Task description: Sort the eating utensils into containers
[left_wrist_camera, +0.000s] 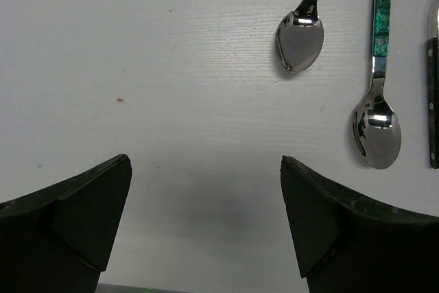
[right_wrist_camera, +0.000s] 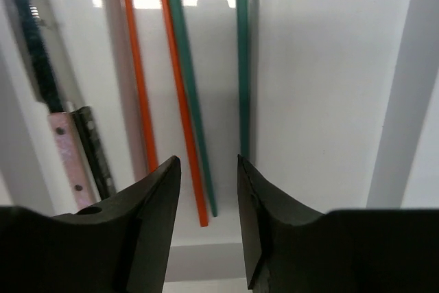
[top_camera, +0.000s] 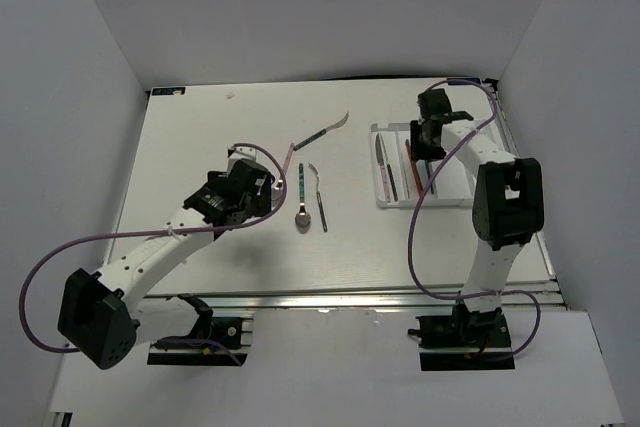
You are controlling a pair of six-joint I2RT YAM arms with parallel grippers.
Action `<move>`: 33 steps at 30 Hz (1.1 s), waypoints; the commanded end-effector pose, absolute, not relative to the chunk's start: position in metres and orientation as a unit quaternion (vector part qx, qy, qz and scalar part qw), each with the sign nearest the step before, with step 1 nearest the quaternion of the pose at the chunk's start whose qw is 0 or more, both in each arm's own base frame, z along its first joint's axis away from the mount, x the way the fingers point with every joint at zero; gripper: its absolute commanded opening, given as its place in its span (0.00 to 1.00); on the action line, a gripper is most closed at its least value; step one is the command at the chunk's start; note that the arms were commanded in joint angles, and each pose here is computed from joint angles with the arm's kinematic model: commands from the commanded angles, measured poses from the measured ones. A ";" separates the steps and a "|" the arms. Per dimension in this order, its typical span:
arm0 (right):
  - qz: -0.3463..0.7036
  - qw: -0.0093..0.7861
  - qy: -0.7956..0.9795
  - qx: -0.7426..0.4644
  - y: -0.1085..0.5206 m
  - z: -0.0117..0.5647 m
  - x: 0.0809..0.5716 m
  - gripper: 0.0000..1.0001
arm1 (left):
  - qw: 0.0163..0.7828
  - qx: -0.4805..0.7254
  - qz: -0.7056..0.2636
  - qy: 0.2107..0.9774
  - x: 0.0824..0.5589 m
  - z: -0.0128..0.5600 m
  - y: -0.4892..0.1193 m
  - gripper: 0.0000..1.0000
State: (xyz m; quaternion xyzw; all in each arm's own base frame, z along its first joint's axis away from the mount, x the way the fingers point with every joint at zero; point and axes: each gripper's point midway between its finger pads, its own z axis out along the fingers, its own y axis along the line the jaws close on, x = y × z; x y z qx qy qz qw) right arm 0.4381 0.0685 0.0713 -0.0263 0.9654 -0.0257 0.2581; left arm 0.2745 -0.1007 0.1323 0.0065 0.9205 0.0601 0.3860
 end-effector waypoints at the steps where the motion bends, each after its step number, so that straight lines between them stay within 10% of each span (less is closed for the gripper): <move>1: 0.024 0.312 0.949 -0.033 0.100 0.117 0.434 0.44 | 0.421 -0.017 0.053 0.905 0.281 0.152 -0.098 0.98; 13: 0.105 0.345 0.925 -0.123 0.288 0.134 0.359 0.66 | 0.466 -0.089 0.123 0.872 0.279 0.175 -0.056 0.98; 33: 0.114 0.227 0.951 -0.175 0.351 0.029 0.330 0.47 | 0.456 -0.071 0.112 0.880 0.280 0.169 -0.063 0.98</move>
